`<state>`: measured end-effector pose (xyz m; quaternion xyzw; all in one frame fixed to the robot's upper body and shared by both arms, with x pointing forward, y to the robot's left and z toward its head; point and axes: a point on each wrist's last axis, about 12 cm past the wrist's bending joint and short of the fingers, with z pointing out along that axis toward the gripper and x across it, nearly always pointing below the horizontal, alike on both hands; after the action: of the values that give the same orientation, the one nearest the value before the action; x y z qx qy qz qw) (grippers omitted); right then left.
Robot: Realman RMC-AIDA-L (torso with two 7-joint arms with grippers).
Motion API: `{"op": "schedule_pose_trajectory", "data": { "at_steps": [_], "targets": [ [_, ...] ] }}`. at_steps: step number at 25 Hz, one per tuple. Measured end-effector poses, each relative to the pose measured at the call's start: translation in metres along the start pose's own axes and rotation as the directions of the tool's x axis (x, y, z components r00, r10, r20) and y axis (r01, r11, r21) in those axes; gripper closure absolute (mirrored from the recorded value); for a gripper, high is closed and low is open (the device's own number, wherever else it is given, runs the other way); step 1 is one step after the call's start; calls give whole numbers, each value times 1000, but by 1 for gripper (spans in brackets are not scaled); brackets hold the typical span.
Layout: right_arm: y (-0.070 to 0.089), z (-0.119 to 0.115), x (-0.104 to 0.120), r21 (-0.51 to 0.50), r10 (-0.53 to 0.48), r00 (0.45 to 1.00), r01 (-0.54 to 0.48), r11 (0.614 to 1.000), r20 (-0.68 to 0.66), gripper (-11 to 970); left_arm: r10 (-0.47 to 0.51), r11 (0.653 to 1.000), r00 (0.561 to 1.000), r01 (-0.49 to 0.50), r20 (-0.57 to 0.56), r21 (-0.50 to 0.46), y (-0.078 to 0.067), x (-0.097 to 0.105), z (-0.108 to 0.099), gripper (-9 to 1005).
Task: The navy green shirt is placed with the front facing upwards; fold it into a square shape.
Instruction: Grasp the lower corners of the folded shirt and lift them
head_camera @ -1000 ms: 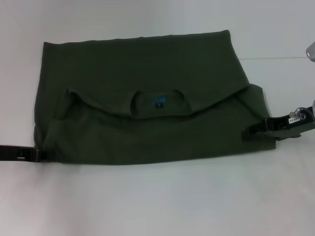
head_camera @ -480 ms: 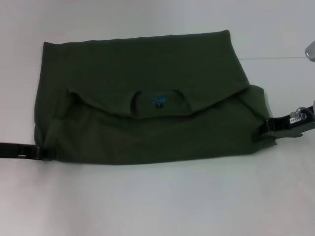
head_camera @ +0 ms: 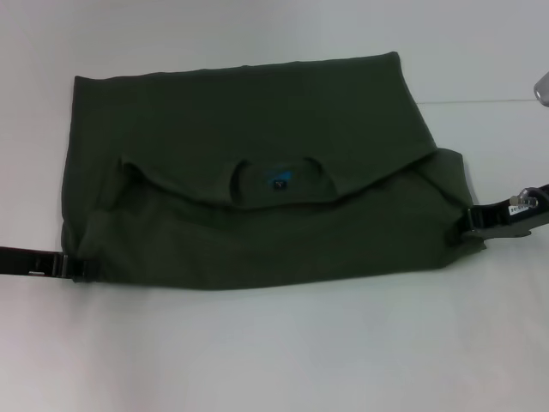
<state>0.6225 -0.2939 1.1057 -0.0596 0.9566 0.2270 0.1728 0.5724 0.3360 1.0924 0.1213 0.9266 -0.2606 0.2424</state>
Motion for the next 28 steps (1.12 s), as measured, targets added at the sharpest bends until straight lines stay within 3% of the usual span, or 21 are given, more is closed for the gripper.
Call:
{"op": "schedule_pose_trajectory", "data": {
  "at_steps": [6, 12, 17, 22, 28],
  "targets": [
    [0, -7, 3, -29, -36, 998, 34, 999, -49, 915, -11, 1000, 995, 12, -95, 14, -4, 0, -6, 932],
    [1, -19, 18, -104, -85, 978, 66, 992, -192, 915, -17, 995, 968, 42, -252, 94, -14, 9, -21, 932],
    [8, -23, 42, -211, -165, 928, 97, 973, -335, 915, -19, 981, 930, 88, -366, 172, -21, 17, -39, 933],
    [16, -21, 61, -307, -258, 868, 130, 943, -425, 914, 40, 956, 885, 102, -464, 277, -33, 24, -51, 933],
    [26, -16, 78, -361, -343, 778, 162, 919, -526, 914, 71, 966, 806, 92, -588, 242, -37, 34, -46, 933]
  ]
}}
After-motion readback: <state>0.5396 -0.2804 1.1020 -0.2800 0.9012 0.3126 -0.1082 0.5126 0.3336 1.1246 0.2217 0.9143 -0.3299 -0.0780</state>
